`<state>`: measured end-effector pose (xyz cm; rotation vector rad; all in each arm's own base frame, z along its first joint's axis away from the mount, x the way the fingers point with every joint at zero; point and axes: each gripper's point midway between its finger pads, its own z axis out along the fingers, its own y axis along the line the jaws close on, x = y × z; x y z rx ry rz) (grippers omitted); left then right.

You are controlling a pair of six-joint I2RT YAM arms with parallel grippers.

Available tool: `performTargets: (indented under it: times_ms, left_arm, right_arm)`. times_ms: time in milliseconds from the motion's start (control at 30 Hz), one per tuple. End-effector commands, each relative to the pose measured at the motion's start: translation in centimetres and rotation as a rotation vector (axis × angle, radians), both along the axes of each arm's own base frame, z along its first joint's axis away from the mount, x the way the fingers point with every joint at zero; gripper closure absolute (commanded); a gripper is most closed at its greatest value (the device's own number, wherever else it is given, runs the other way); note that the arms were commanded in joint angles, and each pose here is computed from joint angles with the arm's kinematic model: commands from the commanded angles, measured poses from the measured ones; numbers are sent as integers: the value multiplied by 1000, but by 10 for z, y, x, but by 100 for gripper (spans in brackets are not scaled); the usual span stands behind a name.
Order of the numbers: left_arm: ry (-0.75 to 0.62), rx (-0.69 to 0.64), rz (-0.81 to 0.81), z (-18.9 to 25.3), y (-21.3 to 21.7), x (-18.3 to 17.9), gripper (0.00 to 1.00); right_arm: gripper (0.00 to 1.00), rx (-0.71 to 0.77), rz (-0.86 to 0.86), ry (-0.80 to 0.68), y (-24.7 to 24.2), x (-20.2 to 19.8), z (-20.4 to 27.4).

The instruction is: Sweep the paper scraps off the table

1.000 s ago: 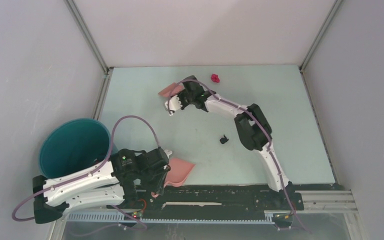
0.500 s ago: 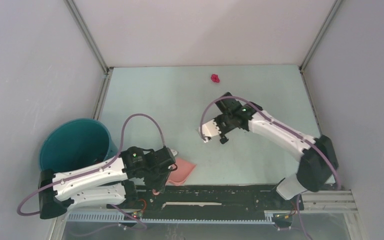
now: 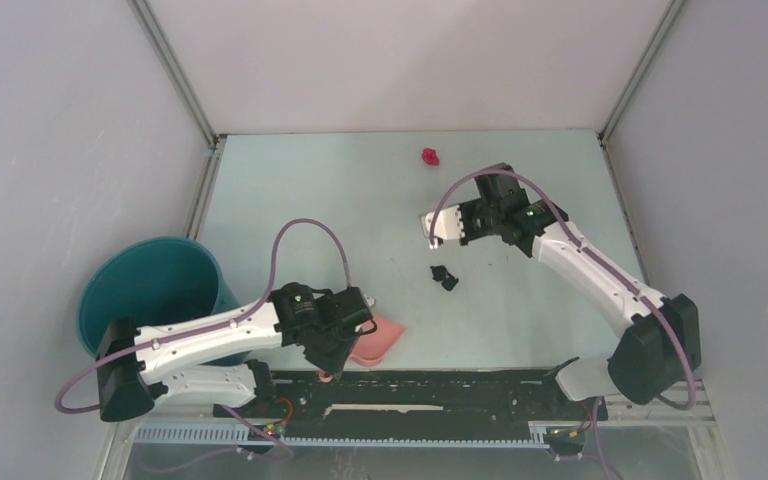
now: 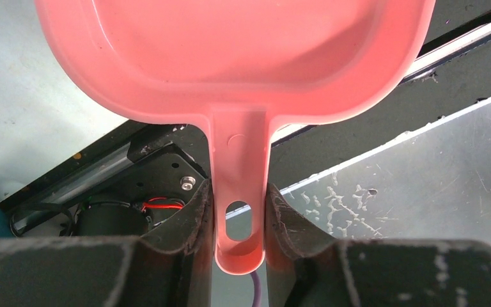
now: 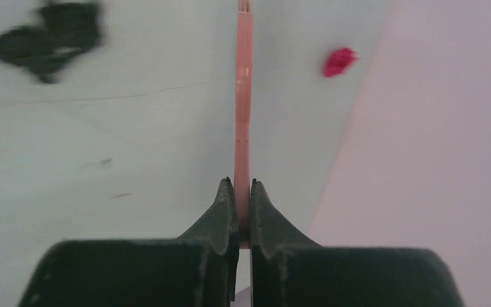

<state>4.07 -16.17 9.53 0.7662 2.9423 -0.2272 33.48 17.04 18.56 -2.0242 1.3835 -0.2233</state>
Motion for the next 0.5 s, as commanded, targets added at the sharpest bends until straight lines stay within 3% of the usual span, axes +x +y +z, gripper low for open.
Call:
performTargets:
  times_ms: [0,200,467]
  left_arm:
    - [-31,-49,-16,9,-15,7,100]
    - [-6,-37,-33,8,-21,2,100]
    - [21,-45,-54,7,-29,-10,100]
  right_arm:
    - [100,144,-59,-373,20,96,64]
    - [100,177,-155,-469,25,184,94]
    - [100,199,-251,-502,45,269,54]
